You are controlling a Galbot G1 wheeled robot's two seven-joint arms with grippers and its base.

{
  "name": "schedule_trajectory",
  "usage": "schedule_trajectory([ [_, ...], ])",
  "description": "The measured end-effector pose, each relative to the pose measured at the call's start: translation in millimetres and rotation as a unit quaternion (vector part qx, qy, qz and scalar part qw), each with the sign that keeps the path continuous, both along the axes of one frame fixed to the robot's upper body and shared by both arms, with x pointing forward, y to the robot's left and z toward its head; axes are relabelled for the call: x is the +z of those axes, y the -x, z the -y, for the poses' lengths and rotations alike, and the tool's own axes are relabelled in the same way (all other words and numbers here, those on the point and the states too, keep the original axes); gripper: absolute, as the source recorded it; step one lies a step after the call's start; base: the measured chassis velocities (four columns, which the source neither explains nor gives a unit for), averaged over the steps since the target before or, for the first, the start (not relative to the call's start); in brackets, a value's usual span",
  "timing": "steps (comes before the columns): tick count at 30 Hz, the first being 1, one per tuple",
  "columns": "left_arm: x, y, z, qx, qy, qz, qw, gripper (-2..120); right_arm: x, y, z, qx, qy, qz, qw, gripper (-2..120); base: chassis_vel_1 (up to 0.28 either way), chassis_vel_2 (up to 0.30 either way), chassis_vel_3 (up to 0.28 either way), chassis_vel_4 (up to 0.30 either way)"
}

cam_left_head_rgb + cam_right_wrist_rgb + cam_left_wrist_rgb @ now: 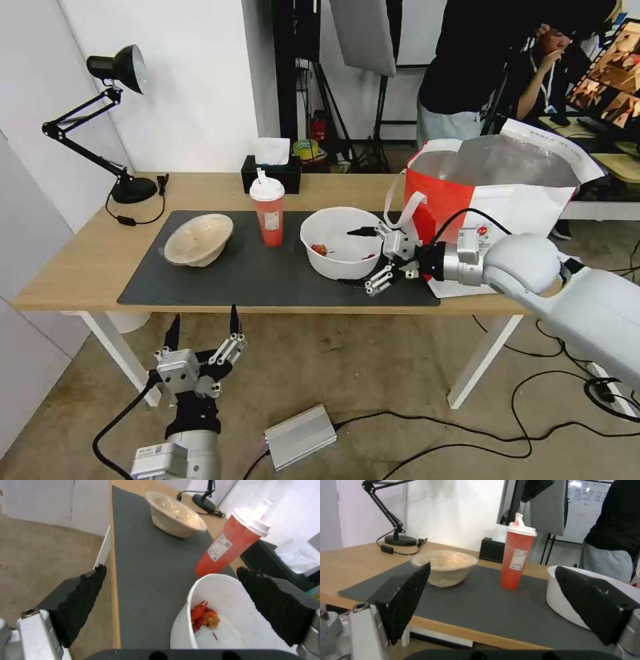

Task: Pick up the trash from the table and place it into the takeout bag.

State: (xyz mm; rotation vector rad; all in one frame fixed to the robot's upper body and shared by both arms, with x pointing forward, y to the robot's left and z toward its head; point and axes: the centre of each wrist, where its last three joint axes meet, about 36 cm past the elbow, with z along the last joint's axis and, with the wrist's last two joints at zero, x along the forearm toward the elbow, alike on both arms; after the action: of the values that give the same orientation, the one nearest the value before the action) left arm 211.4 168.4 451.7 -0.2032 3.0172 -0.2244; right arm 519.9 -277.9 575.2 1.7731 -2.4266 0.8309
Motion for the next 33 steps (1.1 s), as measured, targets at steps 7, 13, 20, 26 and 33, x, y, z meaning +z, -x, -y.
schedule_trajectory([
  [7,-2.0,1.7,1.4,0.004,0.000,0.002,1.0000,100,0.3,-10.7,-10.3,0.005,0.008,-0.024,1.000,100,0.000,0.000,0.000,0.000],
  [13,-2.4,2.9,-0.5,0.005,-0.004,0.002,1.0000,100,-3.2,-18.7,-19.2,0.005,0.012,-0.045,0.999,100,0.000,0.000,0.000,0.000],
  [20,-3.6,2.8,2.0,0.011,-0.001,0.002,0.9999,100,-4.8,-25.6,-26.4,-0.001,0.020,-0.051,0.998,100,0.000,0.000,0.000,0.000],
  [26,-6.3,5.0,5.8,0.010,-0.003,-0.001,1.0000,100,5.2,-26.9,-34.9,-0.018,0.040,-0.063,0.997,100,0.000,0.000,0.000,0.000],
  [33,-8.5,5.9,5.9,0.010,-0.004,-0.002,0.9999,100,6.6,-26.4,-40.0,-0.024,0.040,-0.072,0.996,100,0.000,0.000,0.000,0.000],
])
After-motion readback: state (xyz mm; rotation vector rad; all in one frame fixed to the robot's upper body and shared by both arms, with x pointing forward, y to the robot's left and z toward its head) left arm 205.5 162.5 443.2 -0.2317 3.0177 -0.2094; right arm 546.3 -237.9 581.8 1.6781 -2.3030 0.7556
